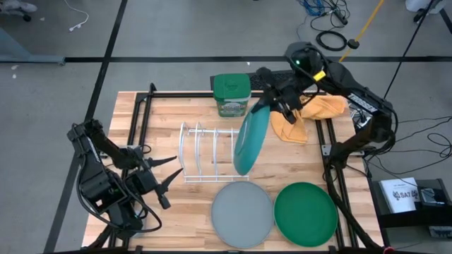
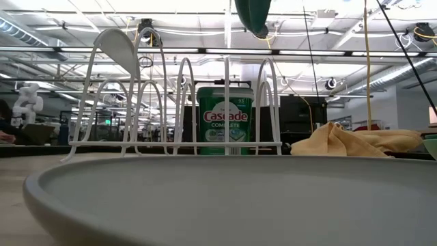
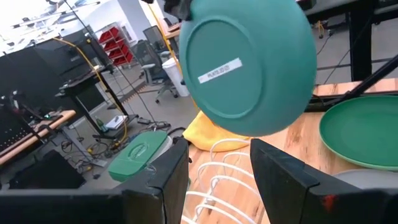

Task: Sort dishes
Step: Put the green plate into the dish rack

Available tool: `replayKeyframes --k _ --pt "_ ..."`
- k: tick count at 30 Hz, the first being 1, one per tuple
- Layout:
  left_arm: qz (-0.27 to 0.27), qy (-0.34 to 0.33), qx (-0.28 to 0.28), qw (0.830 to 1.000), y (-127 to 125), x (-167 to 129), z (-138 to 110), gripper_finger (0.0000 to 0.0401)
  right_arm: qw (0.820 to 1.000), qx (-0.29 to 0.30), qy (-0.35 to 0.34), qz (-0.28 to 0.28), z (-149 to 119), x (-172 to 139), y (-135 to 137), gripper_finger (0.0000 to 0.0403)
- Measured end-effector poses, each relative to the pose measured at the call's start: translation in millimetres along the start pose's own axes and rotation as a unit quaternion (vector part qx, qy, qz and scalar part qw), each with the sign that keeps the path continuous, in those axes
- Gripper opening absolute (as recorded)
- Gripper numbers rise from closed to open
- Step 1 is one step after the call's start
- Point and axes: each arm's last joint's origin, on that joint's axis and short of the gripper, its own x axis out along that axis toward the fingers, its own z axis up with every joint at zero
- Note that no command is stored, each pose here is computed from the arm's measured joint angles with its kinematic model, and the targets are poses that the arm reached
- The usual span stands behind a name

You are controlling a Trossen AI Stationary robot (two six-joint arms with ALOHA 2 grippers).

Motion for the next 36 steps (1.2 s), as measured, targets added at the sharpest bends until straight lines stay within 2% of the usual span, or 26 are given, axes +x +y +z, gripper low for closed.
replayKeyframes --k 8,18,24,36 --pt "-0.003 0.004 0.003 1.0 -0.2 0.0 -0.2 0.0173 0.999 0.04 0.016 -0.008 -22.7 -2.3 -7.2 0.0017" --pt "-0.004 0.005 0.004 1.0 -0.1 0.0 -0.4 0.0173 0.997 0.072 0.006 0.01 -46.4 1.5 -9.8 0.0017" --pt "-0.004 0.005 0.004 1.0 -0.1 0.0 -0.4 0.0173 0.993 0.105 -0.026 0.043 -79.4 15.5 -11.0 0.0017" --pt "-0.005 0.005 -0.002 1.0 -0.5 0.0 -0.1 0.0173 0.982 0.164 -0.033 0.083 -149.4 42.5 -4.3 0.0017"
